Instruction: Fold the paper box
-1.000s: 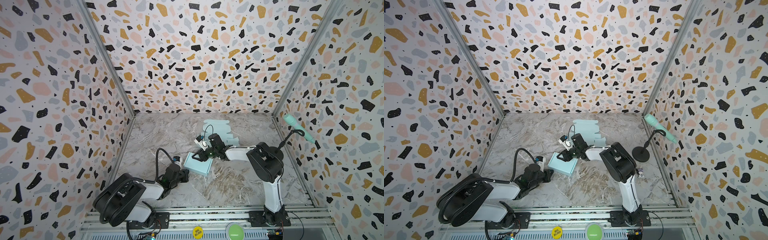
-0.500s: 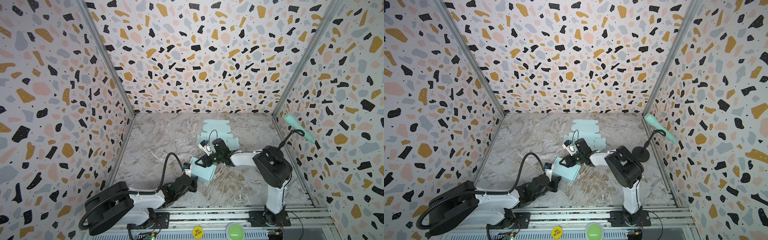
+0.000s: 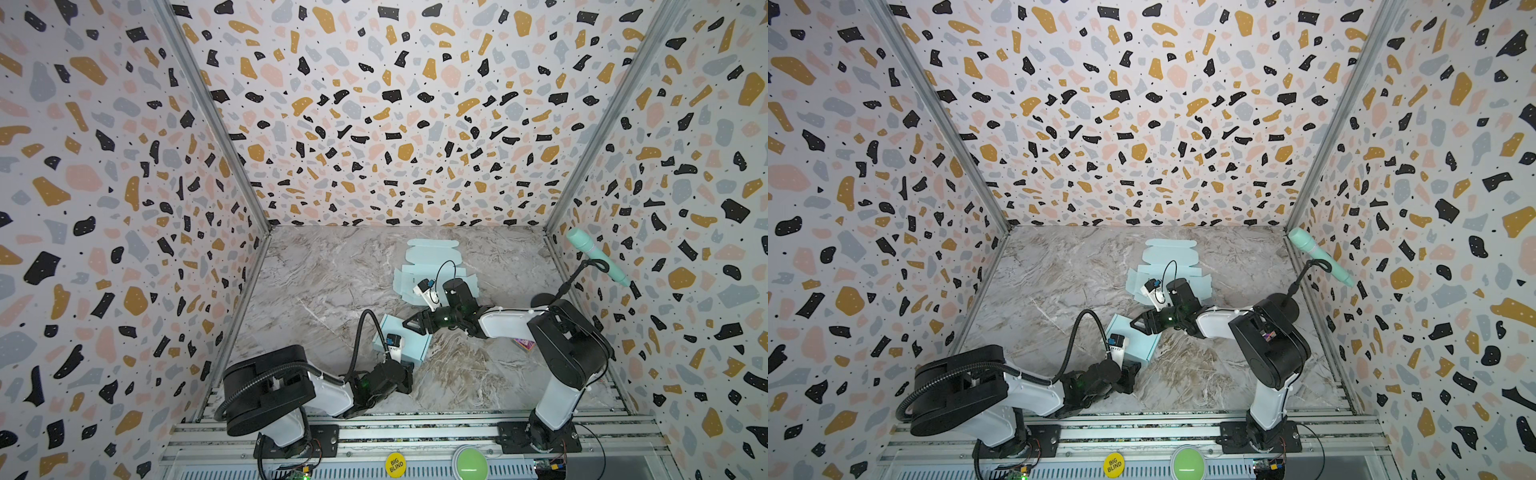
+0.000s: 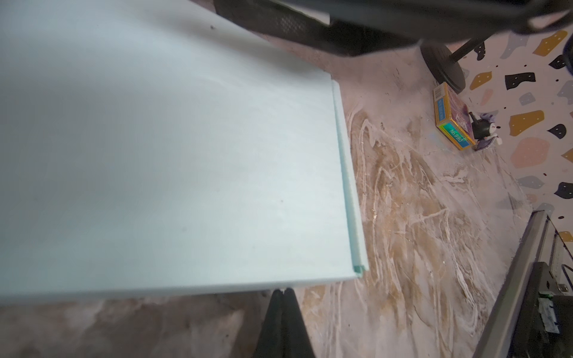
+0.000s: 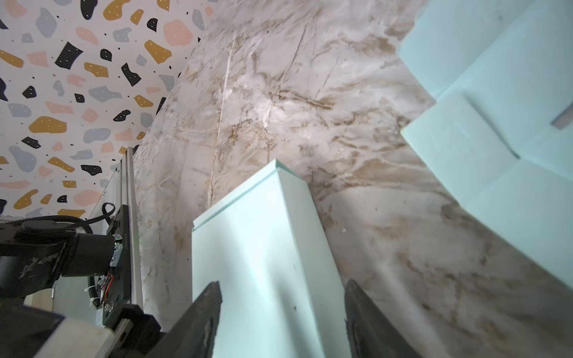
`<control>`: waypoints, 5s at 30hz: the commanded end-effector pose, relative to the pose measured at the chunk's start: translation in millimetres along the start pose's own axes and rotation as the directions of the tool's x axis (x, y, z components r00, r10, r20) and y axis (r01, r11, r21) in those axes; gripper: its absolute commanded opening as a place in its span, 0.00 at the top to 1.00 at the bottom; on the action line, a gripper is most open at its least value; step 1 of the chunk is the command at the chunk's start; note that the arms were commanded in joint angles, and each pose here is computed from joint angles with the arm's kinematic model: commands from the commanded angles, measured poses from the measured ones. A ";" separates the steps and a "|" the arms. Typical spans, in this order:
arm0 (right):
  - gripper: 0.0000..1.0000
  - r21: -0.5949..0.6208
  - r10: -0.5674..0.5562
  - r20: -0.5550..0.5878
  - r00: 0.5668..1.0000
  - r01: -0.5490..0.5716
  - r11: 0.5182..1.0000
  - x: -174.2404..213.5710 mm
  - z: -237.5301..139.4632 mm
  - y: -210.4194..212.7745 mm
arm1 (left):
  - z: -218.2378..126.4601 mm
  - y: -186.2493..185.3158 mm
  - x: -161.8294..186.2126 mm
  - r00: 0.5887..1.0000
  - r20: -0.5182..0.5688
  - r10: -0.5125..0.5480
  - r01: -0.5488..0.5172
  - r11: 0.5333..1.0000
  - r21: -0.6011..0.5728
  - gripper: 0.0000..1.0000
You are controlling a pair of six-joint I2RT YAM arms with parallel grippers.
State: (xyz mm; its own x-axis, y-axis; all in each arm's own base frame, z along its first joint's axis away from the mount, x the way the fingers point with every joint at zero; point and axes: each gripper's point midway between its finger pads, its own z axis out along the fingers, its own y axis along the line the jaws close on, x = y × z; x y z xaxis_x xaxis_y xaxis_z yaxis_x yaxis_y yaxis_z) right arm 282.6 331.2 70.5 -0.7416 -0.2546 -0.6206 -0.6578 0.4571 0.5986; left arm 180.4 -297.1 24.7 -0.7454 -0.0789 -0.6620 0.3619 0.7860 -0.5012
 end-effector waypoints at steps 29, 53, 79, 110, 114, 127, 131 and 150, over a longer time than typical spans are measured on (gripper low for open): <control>0.15 0.055 -0.039 0.103 0.994 0.034 0.998 -35.0 -4.2 18.4 | -12.5 -4.0 5.9 1.000 -0.024 0.012 -0.011 1.000 0.020 0.82; 0.08 0.235 0.035 0.071 0.997 -0.051 0.971 45.5 -71.8 39.2 | -78.6 80.8 -116.3 0.994 0.102 0.024 -0.010 0.991 -0.136 0.40; 0.23 0.168 0.038 0.004 0.999 -0.038 0.985 45.9 -7.6 32.6 | -30.9 90.4 -104.3 0.999 0.043 -0.007 0.009 0.999 -0.034 0.58; 0.25 0.011 -0.098 -0.003 0.995 0.098 0.995 -65.9 106.3 45.0 | -32.2 170.7 -180.1 0.951 0.271 -0.150 0.209 0.957 -0.201 0.66; 0.24 0.018 -0.104 0.002 0.995 0.104 0.994 -80.9 119.7 41.1 | -23.3 182.2 -194.4 0.945 0.275 -0.174 0.229 0.957 -0.181 0.67; 0.23 0.021 -0.081 0.054 0.995 0.080 0.997 -125.8 136.4 20.5 | 0.9 210.2 -231.9 0.942 0.277 -0.191 0.250 0.948 -0.197 0.66; 0.21 0.026 -0.080 0.060 0.995 0.079 0.997 -132.6 137.4 16.6 | 6.0 219.6 -234.5 0.941 0.273 -0.201 0.261 0.943 -0.206 0.66; 0.07 0.054 -0.086 0.107 0.990 0.080 0.995 -141.1 114.7 24.1 | -47.7 228.3 -258.9 0.927 0.345 -0.145 0.254 0.920 -0.297 0.00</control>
State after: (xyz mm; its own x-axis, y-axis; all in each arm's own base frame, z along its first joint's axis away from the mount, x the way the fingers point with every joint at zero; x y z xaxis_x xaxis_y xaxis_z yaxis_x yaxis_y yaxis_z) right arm 392.9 469.4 62.7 -0.7161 -0.2336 -0.6578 -0.6579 0.5409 0.5241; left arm 433.0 -69.6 90.8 -0.5748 -0.4191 -0.7029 -0.0574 0.8775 -0.4762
